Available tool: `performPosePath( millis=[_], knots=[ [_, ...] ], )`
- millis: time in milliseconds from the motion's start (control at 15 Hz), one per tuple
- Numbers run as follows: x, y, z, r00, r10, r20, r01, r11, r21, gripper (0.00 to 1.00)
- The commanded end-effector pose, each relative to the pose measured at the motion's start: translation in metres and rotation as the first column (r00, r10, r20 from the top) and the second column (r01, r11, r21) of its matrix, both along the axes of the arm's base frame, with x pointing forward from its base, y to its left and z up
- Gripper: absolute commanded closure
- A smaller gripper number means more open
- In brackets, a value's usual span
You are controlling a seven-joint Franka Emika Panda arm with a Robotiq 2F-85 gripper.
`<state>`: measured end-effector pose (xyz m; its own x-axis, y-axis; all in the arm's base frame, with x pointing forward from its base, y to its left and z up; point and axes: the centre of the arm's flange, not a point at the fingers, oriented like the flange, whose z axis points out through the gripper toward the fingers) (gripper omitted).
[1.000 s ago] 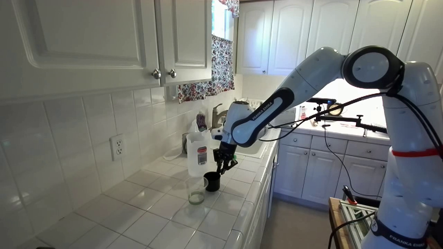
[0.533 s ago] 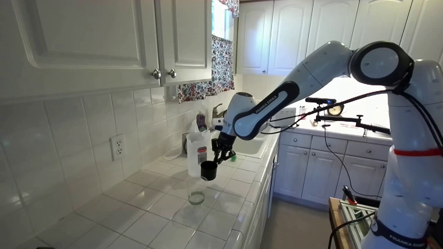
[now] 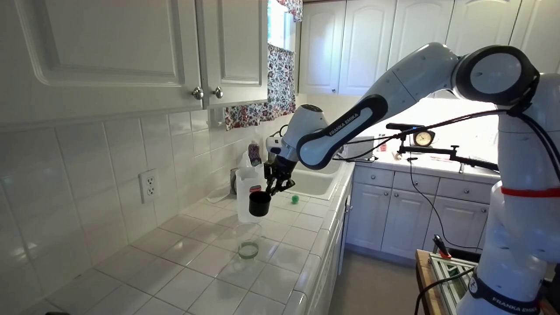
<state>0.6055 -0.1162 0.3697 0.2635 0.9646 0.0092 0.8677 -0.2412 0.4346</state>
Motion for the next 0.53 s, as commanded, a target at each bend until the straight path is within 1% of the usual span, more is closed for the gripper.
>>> performPosePath(
  millis=[0, 333, 400, 467],
  knots=[
    [0.002, 0.009, 0.016, 0.999, 0.022, 0.031, -0.020, 0.999, -0.039, 0.94],
    [0.003, 0.025, 0.028, 0.997, 0.053, 0.062, -0.049, 0.997, -0.066, 0.94],
    [0.003, 0.026, 0.030, 0.997, 0.050, 0.065, -0.047, 0.997, -0.057, 0.94],
    [0.004, 0.025, 0.022, 0.998, 0.045, 0.049, -0.043, 0.998, -0.043, 0.75]
  ],
)
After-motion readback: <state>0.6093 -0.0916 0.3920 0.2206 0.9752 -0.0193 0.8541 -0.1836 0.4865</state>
